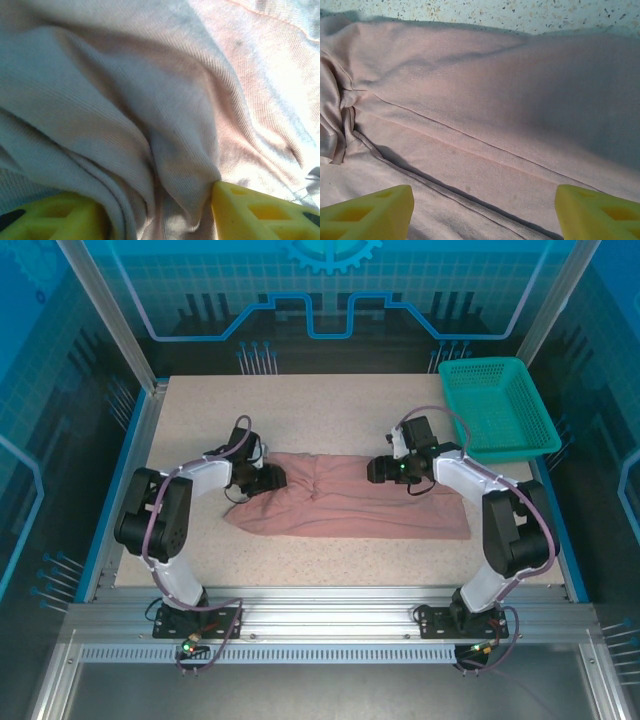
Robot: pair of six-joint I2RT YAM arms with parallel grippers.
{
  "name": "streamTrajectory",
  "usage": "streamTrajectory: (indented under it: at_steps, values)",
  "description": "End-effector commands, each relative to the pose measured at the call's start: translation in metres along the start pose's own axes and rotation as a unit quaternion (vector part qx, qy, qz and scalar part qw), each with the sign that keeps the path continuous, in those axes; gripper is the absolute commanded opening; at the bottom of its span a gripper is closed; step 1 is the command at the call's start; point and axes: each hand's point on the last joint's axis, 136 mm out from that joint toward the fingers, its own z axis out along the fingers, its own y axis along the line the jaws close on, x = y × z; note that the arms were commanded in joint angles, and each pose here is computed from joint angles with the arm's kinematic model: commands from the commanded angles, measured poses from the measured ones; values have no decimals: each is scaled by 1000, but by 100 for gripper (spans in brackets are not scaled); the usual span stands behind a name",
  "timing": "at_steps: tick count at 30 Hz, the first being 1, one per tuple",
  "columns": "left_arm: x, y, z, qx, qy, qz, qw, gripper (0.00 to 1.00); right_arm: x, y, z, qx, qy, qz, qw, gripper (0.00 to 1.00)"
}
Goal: Fold the inside-out t-shirt
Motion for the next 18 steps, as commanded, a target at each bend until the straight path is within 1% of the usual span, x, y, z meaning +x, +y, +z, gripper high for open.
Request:
streamTrajectory:
  at_steps: [1, 4, 9, 11, 12, 13, 15, 18]
  values:
    - [-3, -6, 7, 11, 4, 9, 1000, 50, 2, 7, 4, -11, 6, 0, 1000, 75]
    - [-2, 0, 11, -1, 2, 5, 1000, 39, 3, 7, 4, -11, 7, 0, 1000, 75]
    - [0, -1, 15, 16, -6, -1, 1000, 23, 2, 5, 3, -6, 7, -2, 1000, 75]
    - [0, -4, 16, 28, -14, 0, 1000, 13, 2, 6, 2, -6, 7, -1, 1000, 75]
    - [-1, -6, 14, 38, -21, -1, 999, 5, 2, 6, 1, -5, 7, -2, 1000, 75]
    - [-3, -7, 13, 46, -28, -4, 999, 0, 3, 5, 1, -4, 7, -2, 1000, 75]
    - [-9, -9, 5, 72, -49, -19, 996, 0, 3, 4, -1, 0, 6, -3, 1000, 75]
    - [-21, -2, -13, 88, -84, -48, 991, 0, 2, 1, -6, 11, 3, -9, 1000, 75]
